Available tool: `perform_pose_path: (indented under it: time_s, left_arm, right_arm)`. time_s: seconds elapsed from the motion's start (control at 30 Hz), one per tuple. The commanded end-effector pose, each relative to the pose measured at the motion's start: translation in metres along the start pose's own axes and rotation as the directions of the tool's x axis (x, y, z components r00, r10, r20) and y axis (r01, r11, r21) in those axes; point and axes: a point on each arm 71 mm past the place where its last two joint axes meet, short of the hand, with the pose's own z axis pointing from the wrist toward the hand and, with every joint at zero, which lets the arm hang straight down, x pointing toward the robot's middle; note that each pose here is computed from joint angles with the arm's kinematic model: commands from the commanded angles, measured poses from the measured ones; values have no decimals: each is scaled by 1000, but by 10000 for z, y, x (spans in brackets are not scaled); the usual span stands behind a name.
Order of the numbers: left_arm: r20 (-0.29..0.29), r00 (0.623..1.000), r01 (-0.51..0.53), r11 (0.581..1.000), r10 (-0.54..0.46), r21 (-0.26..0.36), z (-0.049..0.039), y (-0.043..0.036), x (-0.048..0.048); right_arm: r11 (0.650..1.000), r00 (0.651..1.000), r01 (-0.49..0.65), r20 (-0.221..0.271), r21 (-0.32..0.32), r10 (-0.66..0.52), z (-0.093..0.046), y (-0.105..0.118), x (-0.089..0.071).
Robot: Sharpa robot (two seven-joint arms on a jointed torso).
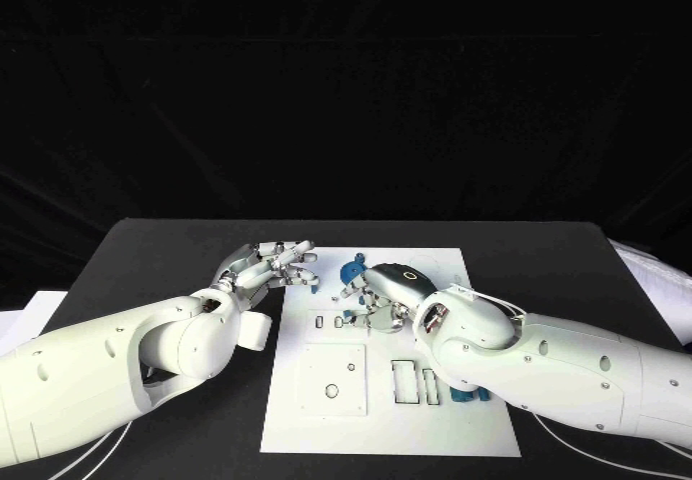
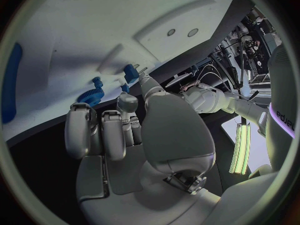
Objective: Assemble the parts on the task board
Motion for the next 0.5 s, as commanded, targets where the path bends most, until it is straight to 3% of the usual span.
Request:
perform_pose_path:
  time_s: [0.03, 0.27, 0.4, 0.5]
  left_arm:
    - [-3, 999, -49, 999, 48, -19, 4, 12, 8]
    - [-18, 984, -176, 978, 175, -113, -10, 73, -12]
    - [-83, 951, -308, 926, 297, -218, -51, 126, -10]
    - [-161, 906, -422, 859, 390, -291, -57, 130, 11]
  right_arm:
    - [998, 993, -34, 109, -45, 39, -29, 48, -123]
    - [992, 991, -51, 119, -111, 65, -127, 83, -347]
    - [988, 989, -90, 104, -126, 103, -237, 21, -600]
    - [983, 980, -151, 115, -100, 162, -309, -75, -795]
